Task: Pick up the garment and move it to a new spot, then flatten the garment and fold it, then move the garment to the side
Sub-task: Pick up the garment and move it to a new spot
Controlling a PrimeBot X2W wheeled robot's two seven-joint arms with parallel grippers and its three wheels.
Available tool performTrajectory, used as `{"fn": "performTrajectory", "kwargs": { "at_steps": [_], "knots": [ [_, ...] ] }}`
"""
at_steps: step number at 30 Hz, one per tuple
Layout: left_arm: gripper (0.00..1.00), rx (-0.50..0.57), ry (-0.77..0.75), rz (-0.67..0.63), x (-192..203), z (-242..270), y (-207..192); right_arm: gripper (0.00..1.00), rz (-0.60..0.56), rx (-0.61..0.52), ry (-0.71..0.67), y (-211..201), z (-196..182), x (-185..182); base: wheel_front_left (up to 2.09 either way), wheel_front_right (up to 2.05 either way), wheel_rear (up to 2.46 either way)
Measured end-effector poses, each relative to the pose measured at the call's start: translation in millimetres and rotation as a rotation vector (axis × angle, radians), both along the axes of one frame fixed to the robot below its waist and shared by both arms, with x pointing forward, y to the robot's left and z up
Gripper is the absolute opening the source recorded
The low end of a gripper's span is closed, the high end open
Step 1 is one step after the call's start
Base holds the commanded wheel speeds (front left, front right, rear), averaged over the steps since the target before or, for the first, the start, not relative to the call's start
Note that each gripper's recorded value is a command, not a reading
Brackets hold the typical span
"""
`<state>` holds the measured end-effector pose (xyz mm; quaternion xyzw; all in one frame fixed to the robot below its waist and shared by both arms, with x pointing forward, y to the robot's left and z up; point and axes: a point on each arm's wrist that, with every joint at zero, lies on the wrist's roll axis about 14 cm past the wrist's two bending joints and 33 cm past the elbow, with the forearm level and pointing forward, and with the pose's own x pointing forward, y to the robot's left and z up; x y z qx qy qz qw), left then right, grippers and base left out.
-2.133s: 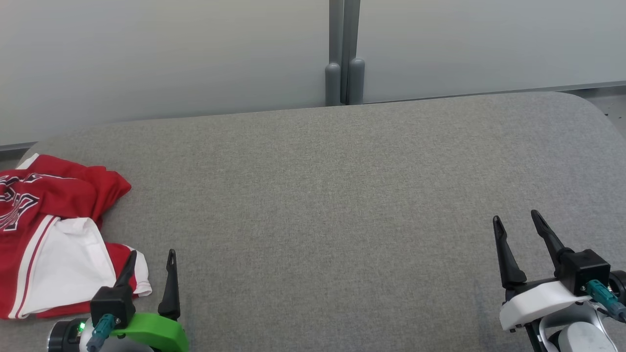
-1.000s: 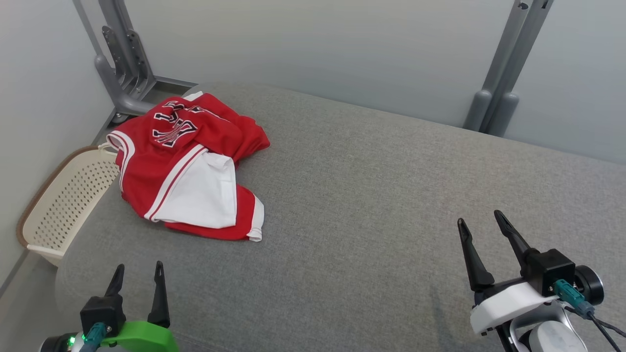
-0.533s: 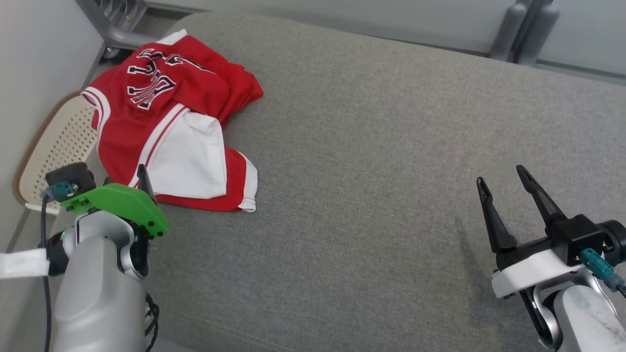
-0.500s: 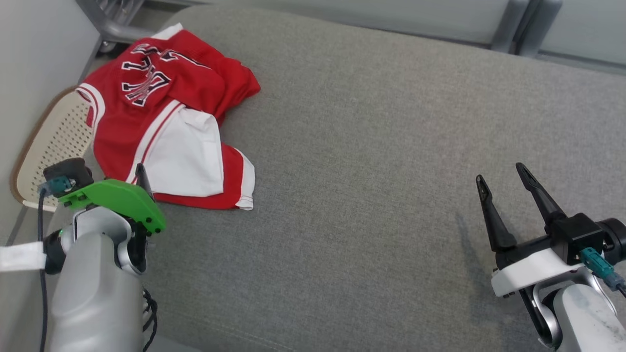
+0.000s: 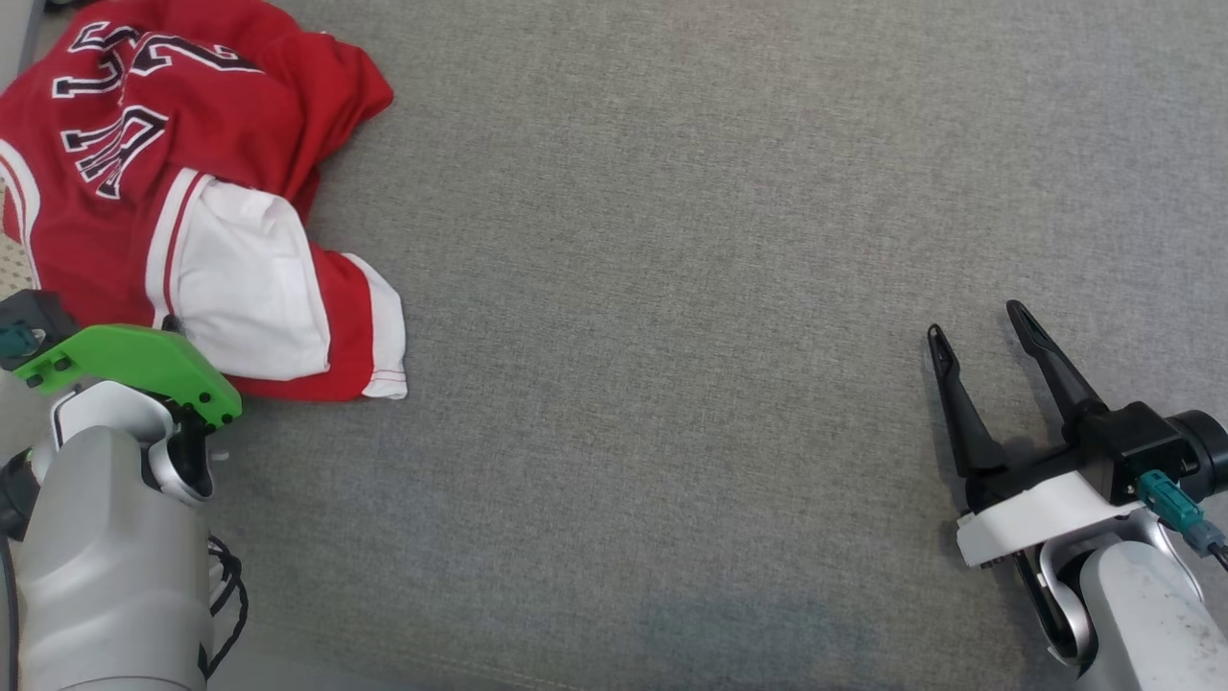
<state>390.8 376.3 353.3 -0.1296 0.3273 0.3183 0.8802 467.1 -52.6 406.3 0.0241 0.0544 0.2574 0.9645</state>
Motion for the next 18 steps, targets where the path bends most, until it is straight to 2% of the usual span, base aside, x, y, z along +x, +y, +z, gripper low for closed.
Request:
{"fn": "performTrajectory", "kwargs": {
  "at_steps": [2,7,18],
  "knots": [
    [0.00,-0.005,-0.014,-0.015,4.7,-3.3,-3.0,1.00,-0.015,-0.004,0.006,-5.7,-2.0,-0.4,0.00,0.00,0.00],
    [0.00,0.012,-0.158,-0.030,22.4,16.4,-3.2,1.00,-0.048,-0.009,0.018,-15.3,-2.6,-5.4,0.00,0.00,0.00],
    [0.00,0.189,-0.383,-0.171,35.4,110.7,4.0,1.00,-0.006,0.031,0.013,9.6,13.7,-23.2,0.00,0.00,0.00]
  ]
}}
